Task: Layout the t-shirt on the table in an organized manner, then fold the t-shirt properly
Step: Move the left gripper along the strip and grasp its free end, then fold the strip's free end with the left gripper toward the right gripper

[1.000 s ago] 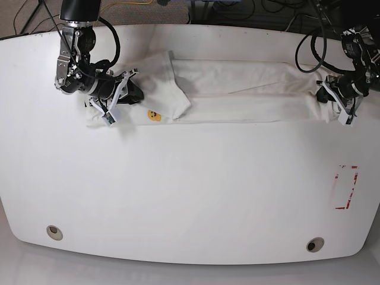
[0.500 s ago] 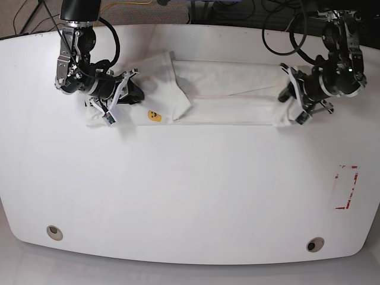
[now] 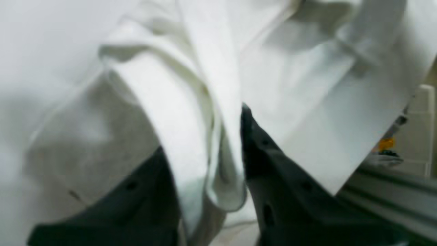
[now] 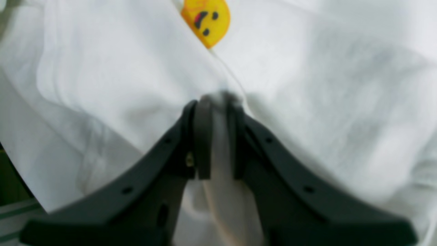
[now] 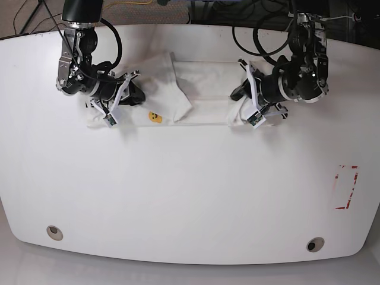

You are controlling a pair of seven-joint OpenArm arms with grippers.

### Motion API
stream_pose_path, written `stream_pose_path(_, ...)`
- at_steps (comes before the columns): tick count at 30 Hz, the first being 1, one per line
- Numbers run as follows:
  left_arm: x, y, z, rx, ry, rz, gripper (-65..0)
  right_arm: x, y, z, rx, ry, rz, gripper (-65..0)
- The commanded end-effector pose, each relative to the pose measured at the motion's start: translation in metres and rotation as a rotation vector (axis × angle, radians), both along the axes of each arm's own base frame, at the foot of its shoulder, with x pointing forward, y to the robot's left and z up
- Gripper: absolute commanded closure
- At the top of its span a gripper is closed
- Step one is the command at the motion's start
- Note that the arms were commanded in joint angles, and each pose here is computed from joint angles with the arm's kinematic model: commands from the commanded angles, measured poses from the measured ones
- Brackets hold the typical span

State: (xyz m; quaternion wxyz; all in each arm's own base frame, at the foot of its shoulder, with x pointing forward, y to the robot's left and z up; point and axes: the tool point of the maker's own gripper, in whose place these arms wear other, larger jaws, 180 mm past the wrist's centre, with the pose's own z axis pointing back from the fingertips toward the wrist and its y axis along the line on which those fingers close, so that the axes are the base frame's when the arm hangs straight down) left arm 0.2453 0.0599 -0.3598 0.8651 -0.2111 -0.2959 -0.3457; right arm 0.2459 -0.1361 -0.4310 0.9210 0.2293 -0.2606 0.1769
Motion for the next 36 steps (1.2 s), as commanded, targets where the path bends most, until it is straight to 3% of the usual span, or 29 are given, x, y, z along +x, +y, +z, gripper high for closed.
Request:
stream_pose_path(1,0.010,-0.010,0.015,-0.039,-0.051,-0.007,0.0,-0.015,-0.014,-0.017,-0.107,0.090,0.019,-8.7)
stream_pose_path(20,0.006,-0.029,0.016,-0.067,-0.048,-0.046,-0.8,-0.018,-0.012,-0.019,-0.101,0.096,0.019,-8.7)
stream_pose_path(26,0.018,-0.030,0.026,-0.071,-0.083,-0.050,-11.4,-0.018,-0.012,-0.018,-0.101,0.094,0.019,-8.7)
stream_pose_path(36,0.027,-0.050,0.040,-0.081,-0.093,-0.084,-36.3,-0.010,-0.008,-0.002,-0.118,0.035,0.039,-8.7)
